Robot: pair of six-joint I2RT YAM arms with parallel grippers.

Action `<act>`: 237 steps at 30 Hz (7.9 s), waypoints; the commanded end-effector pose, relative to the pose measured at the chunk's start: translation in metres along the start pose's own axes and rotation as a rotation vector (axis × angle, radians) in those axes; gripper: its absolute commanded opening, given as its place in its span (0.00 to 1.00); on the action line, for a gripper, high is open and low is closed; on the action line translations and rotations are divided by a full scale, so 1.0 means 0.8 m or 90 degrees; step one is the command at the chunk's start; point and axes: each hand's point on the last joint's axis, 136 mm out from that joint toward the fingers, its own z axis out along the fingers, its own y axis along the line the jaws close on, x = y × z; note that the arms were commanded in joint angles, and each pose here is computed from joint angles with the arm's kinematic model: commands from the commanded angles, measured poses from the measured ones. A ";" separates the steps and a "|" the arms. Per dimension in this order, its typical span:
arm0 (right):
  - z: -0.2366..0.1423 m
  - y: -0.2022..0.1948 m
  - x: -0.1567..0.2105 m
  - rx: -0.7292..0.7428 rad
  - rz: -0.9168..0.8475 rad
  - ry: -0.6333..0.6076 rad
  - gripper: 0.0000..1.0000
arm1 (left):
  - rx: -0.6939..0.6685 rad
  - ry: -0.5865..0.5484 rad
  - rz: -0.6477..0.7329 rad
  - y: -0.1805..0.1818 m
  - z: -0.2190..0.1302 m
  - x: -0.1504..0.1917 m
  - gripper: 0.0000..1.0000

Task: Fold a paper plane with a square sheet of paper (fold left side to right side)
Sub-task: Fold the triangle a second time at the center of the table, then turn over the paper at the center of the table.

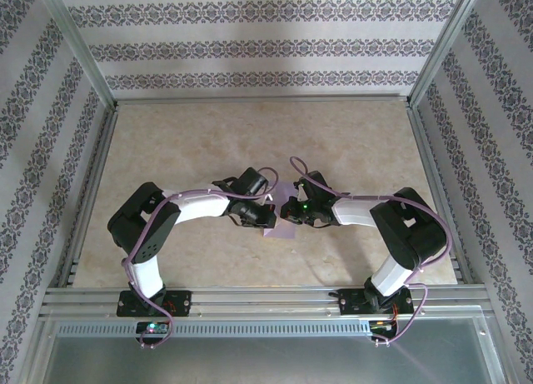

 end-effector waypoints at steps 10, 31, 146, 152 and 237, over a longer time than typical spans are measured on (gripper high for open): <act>0.006 -0.024 0.011 0.037 0.021 0.011 0.00 | 0.031 -0.001 -0.002 -0.011 0.026 -0.019 0.00; 0.009 -0.045 0.018 0.062 0.045 0.028 0.00 | -0.016 0.027 -0.005 0.016 0.026 0.007 0.00; -0.037 0.061 -0.043 -0.144 -0.056 -0.125 0.09 | 0.036 -0.292 -0.051 0.030 -0.084 -0.071 0.31; -0.075 0.085 -0.063 -0.177 -0.096 -0.179 0.01 | 0.060 -0.354 -0.082 0.030 -0.135 -0.071 0.68; -0.308 -0.088 -0.067 0.338 -0.066 -0.410 0.98 | -0.943 -0.066 0.235 0.014 -0.206 -0.055 0.00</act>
